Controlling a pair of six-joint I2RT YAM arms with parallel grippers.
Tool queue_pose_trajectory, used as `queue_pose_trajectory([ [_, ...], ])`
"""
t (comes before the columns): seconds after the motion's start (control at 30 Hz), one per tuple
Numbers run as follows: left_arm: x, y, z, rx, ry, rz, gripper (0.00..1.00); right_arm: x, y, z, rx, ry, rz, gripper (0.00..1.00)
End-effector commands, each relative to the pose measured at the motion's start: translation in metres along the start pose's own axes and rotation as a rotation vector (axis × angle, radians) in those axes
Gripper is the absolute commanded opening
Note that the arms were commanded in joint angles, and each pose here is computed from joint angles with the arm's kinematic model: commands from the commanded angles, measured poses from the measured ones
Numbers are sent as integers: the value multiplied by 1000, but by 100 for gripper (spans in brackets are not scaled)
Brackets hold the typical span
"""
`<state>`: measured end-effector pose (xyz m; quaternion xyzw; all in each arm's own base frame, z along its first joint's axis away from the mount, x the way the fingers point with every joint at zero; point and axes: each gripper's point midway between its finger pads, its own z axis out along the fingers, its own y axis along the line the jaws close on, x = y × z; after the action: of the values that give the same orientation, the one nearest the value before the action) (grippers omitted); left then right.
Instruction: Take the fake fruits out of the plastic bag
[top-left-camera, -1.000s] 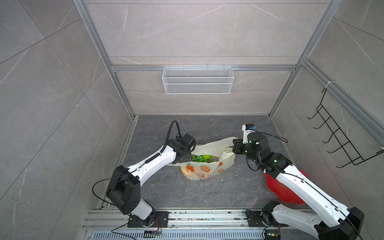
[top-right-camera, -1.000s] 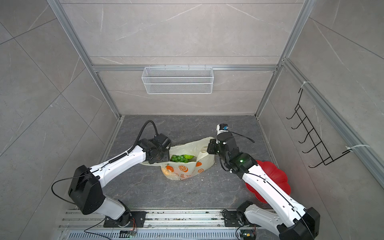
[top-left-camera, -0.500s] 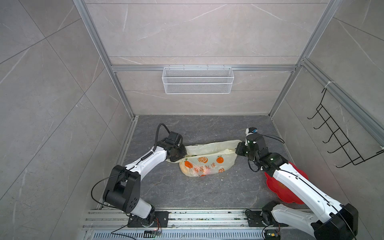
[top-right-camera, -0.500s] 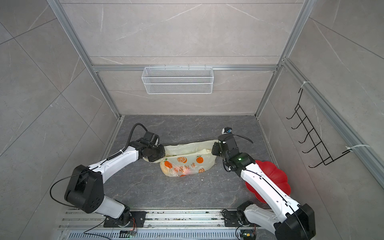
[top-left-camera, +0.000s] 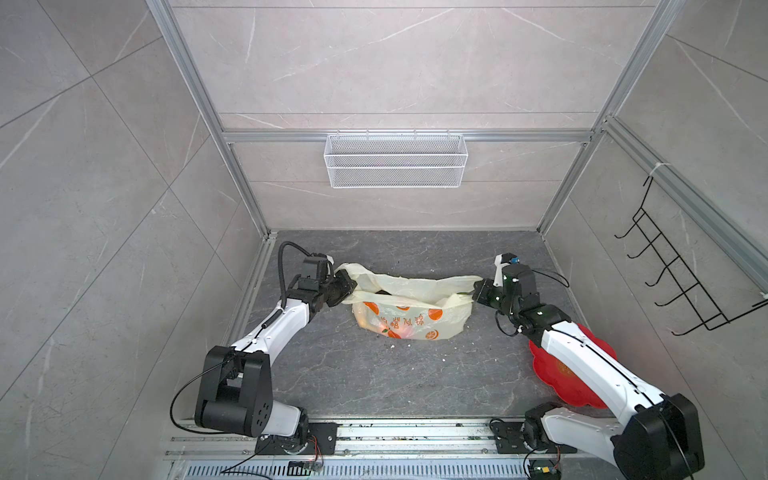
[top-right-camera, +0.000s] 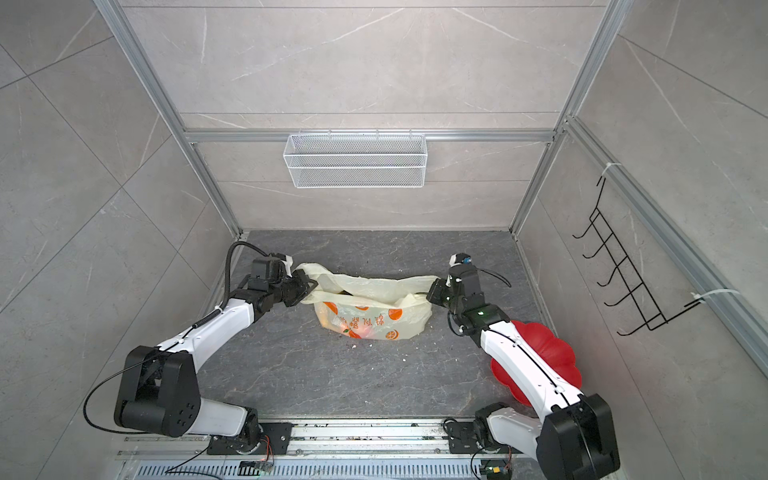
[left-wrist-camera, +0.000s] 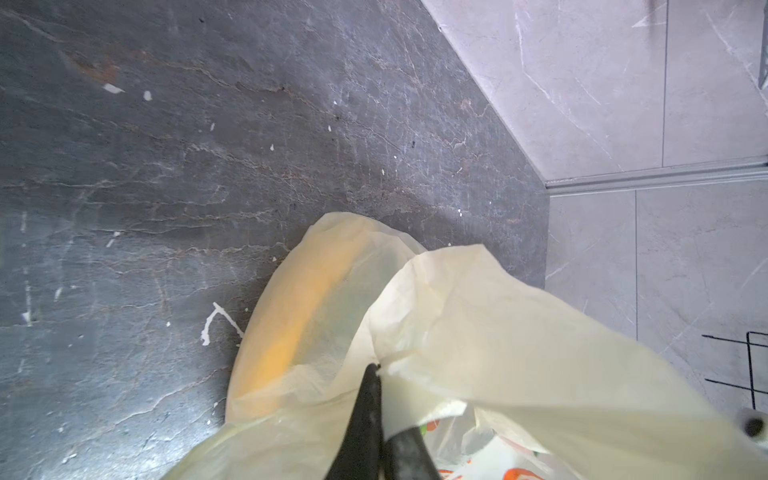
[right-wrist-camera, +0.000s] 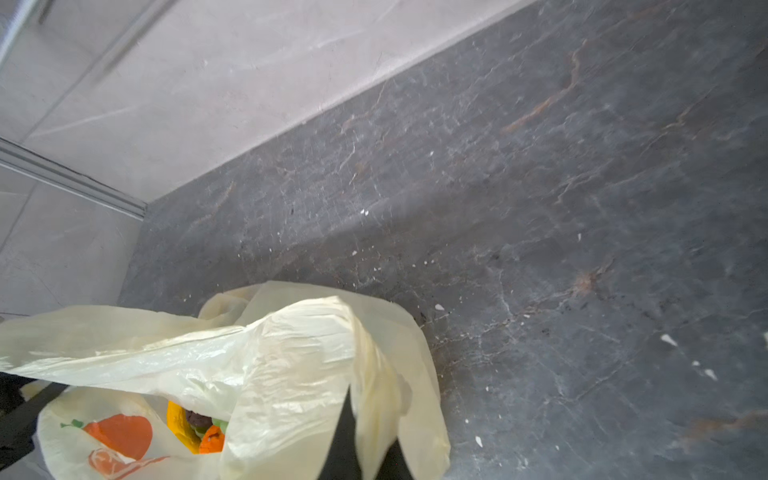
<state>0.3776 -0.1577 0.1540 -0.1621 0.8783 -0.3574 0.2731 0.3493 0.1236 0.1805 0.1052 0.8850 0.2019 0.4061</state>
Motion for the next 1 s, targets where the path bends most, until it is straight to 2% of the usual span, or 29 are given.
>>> queue_pose_trajectory([
  [0.0, 24, -9, 6, 25, 47, 81, 3, 31, -25, -1, 105, 76, 3, 2],
  [0.07, 39, -2, 6, 2, 70, 96, 3, 42, -45, -13, 203, 110, 8, 6],
  [0.13, 46, 5, 2, -7, 68, 82, 3, 52, -67, -29, 324, 136, 21, 17],
  [0.2, 48, 8, -4, -19, 48, 94, 3, 56, -77, -43, 385, 147, 23, 33],
  [0.3, 50, 4, -8, -30, 31, 136, 3, 46, -62, -62, 350, 117, -3, 55],
  [0.4, 52, -8, -11, -26, 18, 188, 2, 24, -35, -87, 315, 54, -70, 69],
  [0.47, 53, -14, -14, -16, 12, 203, 2, 12, -24, -103, 329, 22, -112, 75],
  [0.63, 53, -18, -19, -9, 2, 209, 2, -5, -8, -134, 316, -2, -184, 83],
  [0.8, 56, -26, -22, -2, -6, 220, 2, -15, 24, -157, 215, -18, -269, 83],
  [0.97, 57, -31, -27, -8, -15, 233, 2, -7, 66, -139, 303, 17, -485, 85],
])
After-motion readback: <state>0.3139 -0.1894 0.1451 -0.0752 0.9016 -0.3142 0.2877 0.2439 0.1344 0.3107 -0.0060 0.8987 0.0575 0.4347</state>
